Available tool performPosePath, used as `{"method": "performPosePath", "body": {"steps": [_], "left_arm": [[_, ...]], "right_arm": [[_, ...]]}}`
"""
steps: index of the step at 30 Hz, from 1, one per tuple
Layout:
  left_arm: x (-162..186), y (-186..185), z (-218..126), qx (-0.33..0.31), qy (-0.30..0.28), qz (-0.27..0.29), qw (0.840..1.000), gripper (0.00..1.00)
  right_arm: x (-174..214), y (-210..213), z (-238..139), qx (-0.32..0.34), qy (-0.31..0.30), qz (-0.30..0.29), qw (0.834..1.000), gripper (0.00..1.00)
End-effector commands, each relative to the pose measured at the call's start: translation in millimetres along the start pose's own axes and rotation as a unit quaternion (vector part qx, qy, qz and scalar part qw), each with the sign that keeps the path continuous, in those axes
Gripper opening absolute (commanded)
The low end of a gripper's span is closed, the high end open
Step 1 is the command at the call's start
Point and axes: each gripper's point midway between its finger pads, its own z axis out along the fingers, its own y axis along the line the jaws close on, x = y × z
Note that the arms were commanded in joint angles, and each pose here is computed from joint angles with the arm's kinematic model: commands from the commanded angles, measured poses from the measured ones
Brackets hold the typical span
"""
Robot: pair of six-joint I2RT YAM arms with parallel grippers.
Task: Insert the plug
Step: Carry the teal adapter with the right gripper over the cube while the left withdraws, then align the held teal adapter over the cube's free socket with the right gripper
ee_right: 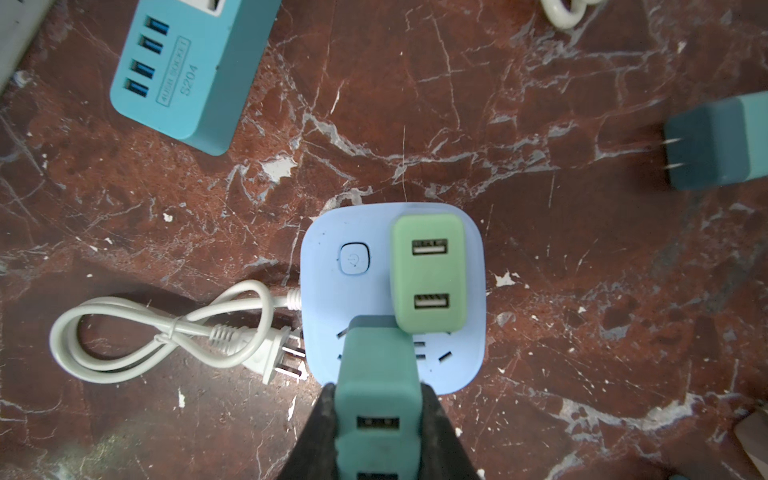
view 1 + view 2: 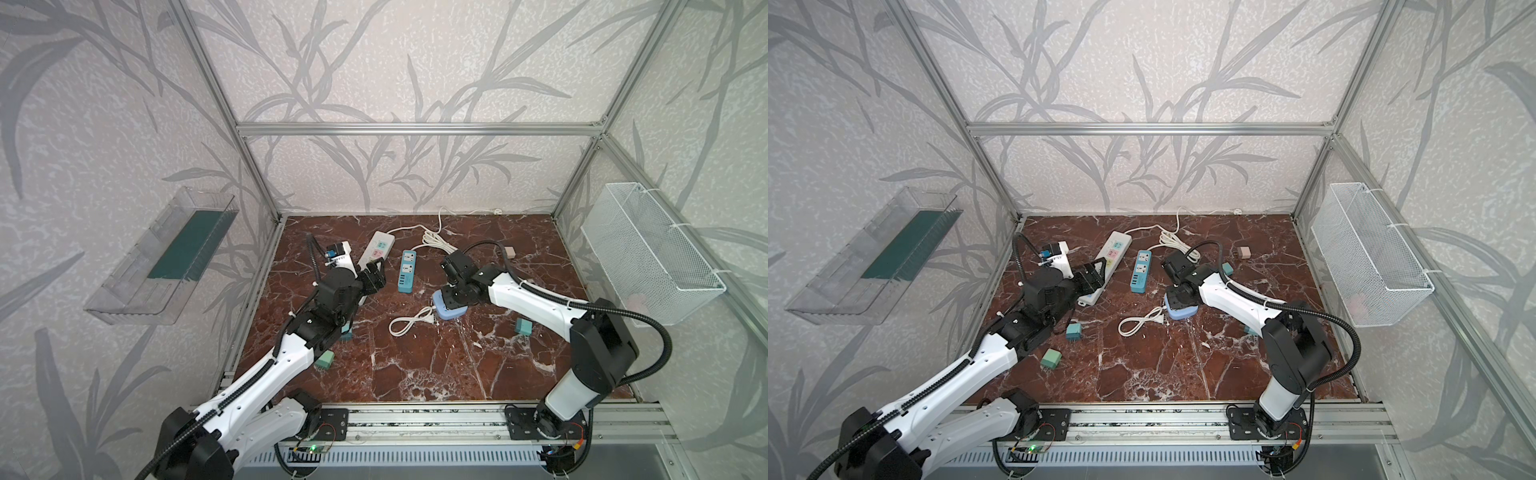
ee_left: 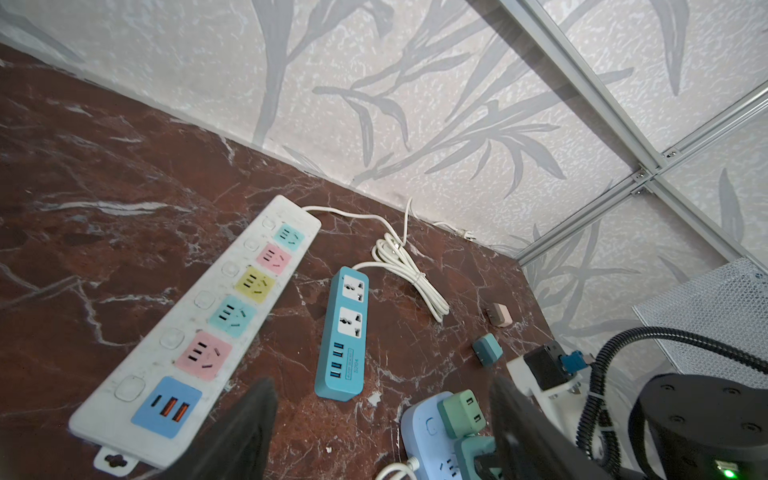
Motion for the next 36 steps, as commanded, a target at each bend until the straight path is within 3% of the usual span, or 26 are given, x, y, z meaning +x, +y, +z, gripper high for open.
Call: {"method": "performPosePath", "body": {"steps": [1,23,36], "left_arm": [[7,-6,3,0.022,0.016,-0.029,0.999,0.81],[0,12,3,-0.01,0.006,-0.026,1.0,0.81],[-5,14,2,-0.012,0.001,-0.027,1.0,0.81]], "right_arm": [[-9,1,-4,0.01,-0.005,-0.009,1.0,0.07],[12,2,16,0.0,0.045,-0.04,0.998,0.07],[6,3,-11,-0.014,0.02,-0.044,0.999,0.07]]}}
